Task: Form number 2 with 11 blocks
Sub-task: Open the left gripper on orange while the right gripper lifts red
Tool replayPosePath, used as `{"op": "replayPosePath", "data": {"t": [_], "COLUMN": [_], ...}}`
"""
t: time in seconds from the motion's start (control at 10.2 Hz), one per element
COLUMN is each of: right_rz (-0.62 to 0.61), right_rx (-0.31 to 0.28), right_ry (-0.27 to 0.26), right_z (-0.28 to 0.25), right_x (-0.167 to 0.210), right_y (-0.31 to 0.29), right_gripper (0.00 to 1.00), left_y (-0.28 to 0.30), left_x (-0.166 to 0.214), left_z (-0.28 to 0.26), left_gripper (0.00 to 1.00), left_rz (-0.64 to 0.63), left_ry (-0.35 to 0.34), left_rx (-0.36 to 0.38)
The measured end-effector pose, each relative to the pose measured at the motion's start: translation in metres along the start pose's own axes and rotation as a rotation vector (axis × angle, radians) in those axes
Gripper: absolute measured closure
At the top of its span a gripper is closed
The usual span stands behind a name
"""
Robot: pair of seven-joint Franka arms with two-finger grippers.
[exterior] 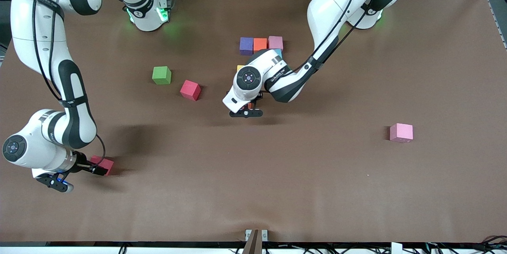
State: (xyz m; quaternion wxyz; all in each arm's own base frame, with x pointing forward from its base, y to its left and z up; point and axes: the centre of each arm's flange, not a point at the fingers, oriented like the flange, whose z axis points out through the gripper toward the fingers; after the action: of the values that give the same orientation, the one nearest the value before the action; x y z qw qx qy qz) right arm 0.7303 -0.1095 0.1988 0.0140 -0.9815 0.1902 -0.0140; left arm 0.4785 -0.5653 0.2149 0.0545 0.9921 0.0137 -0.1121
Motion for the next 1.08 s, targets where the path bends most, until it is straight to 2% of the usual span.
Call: {"op": "replayPosePath", "data": {"t": [0.2,0.59,0.69,0.88,0.98,1.08], "right_rz": [-0.001,-0.002,-0.002,-0.003,-0.003,-0.004], "right_rx": [-0.003,-0.005,-0.005,-0.004,-0.003,-0.003], "right_ry": [-0.008,-0.012,-0.011,-0.007,-0.005,-0.004], "right_z": [0.0068,0.0115,0.0110,0.0093,0.0088,0.0083], "right_x": [-0.0014,-0.0020,-0.0017,-0.0004,-0.0001,0.0001], "right_y": [-0.0001,-0.0003,-0.0004,-0.0009,-0.0012,-0.0015], "right_gripper": [0.13,0.17,0.26,0.27,0.29,0.34], "left_y": [-0.0006,-0.0010,-0.0012,-0.0012,-0.0012,-0.0011], "left_x": [-0.0005,-0.0010,-0.0009,-0.0009,-0.0008,-0.0008], "left_z": [0.0001,0.0006,0.0007,0.0007,0.0007,0.0005], "left_gripper": [0.44,0.43,0.33,0.06,0.00,0.00], "left_rz": [0.000,0.000,0.000,0.000,0.000,0.000], "left_ry": [-0.005,-0.009,-0.009,-0.009,-0.009,-0.009], "left_rx": [0.007,0.011,0.012,0.012,0.012,0.012]}}
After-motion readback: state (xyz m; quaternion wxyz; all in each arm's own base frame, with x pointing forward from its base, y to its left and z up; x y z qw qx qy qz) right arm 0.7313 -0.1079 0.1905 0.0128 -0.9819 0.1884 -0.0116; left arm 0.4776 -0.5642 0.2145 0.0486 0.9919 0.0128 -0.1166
